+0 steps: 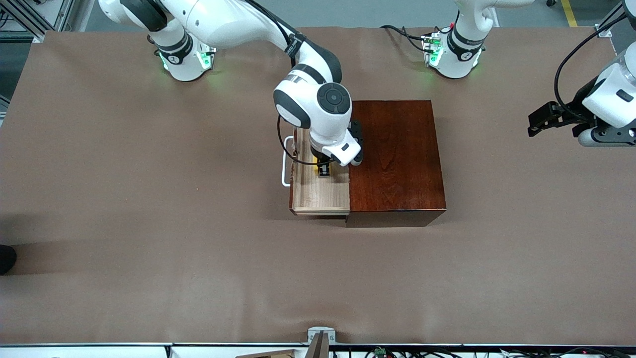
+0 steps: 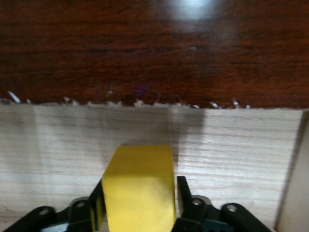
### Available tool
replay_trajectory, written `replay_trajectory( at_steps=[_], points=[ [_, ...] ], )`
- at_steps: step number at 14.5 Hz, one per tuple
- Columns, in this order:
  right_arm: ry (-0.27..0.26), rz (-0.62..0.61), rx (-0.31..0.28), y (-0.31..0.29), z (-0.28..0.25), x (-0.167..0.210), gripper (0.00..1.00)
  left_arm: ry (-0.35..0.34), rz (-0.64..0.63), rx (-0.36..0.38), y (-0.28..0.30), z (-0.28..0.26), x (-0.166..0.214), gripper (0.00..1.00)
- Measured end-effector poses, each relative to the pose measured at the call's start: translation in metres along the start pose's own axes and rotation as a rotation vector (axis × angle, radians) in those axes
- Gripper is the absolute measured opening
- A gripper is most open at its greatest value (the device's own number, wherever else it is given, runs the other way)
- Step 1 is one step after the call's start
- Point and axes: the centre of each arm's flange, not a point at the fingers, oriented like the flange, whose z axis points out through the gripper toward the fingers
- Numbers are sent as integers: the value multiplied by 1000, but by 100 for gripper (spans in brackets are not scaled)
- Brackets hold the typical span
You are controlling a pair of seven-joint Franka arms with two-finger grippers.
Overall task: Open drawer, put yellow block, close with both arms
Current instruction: 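Lower the yellow cube into the open drawer with the right gripper, then open the right gripper and withdraw it from the drawer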
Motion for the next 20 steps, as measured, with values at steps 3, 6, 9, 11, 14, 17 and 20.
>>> replay_trajectory(
  at_steps=[3, 6, 9, 11, 14, 17, 20],
  points=[
    [5, -10, -16, -3, -7, 6, 99, 0, 1, 0, 0, 0, 0, 100],
    [22, -1, -40, 2, -25, 4, 100, 1, 2, 0, 1, 0, 0, 100],
    [22, 28, -64, 11, -62, -14, 100, 2, 6, 0, 3, 0, 0, 100],
    [17, 68, -74, 24, -87, -39, 100, 3, 10, 0, 5, -1, 0, 100],
    [2, 136, -74, 47, -114, -84, 100, 7, 28, 0, 15, -2, 0, 100],
    [5, 214, -92, 70, -145, -133, 100, 17, 106, 1, 58, -5, -4, 100],
    [8, 319, -110, 94, -174, -193, 100, 19, 244, 4, 135, -5, -20, 100]
  ],
)
